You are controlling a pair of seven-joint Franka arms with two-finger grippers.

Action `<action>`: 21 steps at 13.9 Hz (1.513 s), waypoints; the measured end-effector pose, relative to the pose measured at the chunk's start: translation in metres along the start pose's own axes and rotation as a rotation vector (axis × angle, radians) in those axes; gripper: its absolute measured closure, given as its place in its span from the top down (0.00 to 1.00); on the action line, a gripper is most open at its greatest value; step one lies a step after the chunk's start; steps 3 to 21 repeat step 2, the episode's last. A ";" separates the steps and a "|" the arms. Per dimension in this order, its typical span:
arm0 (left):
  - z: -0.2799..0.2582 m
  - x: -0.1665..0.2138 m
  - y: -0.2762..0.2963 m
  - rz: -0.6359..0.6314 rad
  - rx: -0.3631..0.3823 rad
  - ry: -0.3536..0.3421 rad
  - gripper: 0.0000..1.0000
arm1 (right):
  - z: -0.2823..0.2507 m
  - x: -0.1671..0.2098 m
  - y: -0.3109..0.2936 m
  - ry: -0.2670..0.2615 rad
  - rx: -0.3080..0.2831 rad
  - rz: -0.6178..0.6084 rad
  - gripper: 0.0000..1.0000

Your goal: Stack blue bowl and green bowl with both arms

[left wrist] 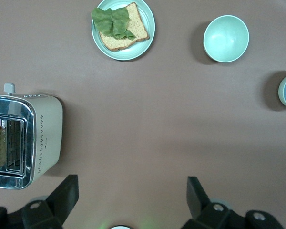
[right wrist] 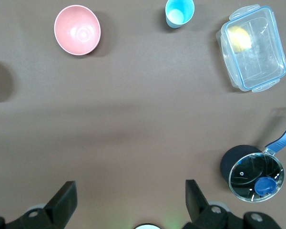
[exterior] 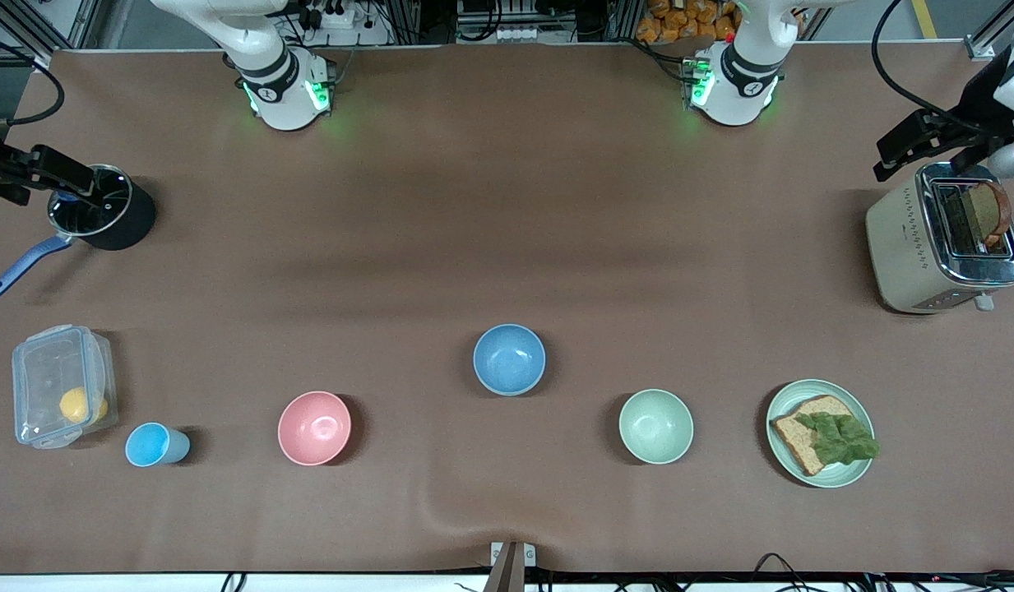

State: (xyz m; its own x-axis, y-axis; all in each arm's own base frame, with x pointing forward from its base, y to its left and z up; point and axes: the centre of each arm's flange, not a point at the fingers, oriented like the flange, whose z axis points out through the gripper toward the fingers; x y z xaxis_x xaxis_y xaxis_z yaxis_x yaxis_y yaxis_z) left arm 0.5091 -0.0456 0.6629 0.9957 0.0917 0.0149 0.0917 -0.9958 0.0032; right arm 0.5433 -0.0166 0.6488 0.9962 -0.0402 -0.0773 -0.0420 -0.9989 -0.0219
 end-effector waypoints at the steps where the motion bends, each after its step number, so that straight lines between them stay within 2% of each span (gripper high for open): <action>1: 0.000 0.000 0.000 0.001 0.000 0.000 1.00 | 0.000 0.000 0.000 0.000 0.000 0.000 1.00; 21: 0.000 0.000 0.001 0.001 0.000 0.000 1.00 | 0.000 0.000 0.000 0.000 0.000 0.000 1.00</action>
